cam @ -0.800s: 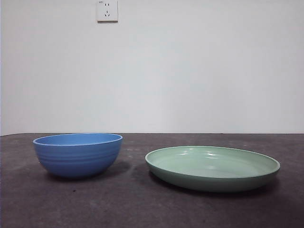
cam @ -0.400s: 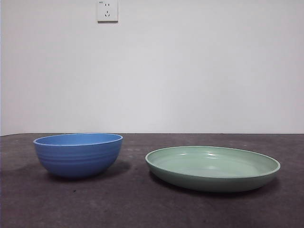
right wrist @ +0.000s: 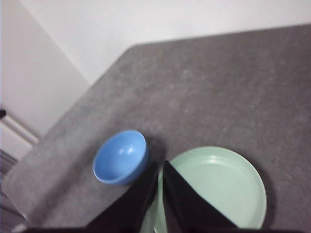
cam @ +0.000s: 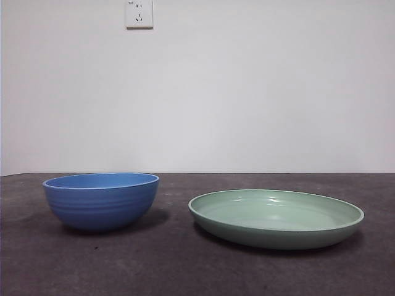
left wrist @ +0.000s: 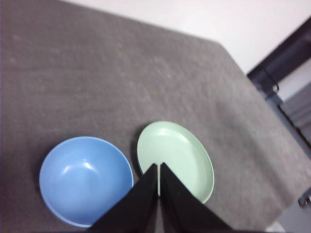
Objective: Pick up the blue bowl, put it on the green plate, put it on desk
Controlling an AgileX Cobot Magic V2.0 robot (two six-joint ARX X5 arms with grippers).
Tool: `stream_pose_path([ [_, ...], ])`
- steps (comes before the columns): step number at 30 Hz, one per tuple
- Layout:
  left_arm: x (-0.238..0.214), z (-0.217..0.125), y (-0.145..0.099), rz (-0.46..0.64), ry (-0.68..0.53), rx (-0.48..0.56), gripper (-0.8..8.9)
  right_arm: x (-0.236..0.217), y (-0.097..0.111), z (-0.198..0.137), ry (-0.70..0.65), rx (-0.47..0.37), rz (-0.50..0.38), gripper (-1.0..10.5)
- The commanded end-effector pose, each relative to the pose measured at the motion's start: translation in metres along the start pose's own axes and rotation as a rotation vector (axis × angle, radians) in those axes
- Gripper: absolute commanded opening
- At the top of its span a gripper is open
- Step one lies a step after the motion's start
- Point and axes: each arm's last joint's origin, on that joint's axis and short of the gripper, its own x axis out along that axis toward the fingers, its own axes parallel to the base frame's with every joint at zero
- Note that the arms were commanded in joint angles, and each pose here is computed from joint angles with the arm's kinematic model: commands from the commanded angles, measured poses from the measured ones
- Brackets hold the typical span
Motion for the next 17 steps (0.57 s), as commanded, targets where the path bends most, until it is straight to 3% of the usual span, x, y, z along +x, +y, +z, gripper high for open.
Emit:
stream_pose_path([
  [1,0.008,0.008,0.003,-0.011,0.032,0.050,0.09,0.008,-0.005,0.008,0.053,-0.032,-0.004,0.1],
  [6,0.018,0.009,0.010,-0.008,0.069,0.033,0.42,0.023,-0.018,0.006,0.143,0.044,-0.020,0.1],
  [14,0.021,0.009,0.012,-0.007,0.077,0.027,3.12,0.027,-0.022,0.005,0.169,0.063,-0.028,0.2],
  [17,0.021,0.009,0.012,-0.007,0.077,0.030,4.44,0.027,-0.023,0.005,0.172,0.062,-0.028,2.1],
])
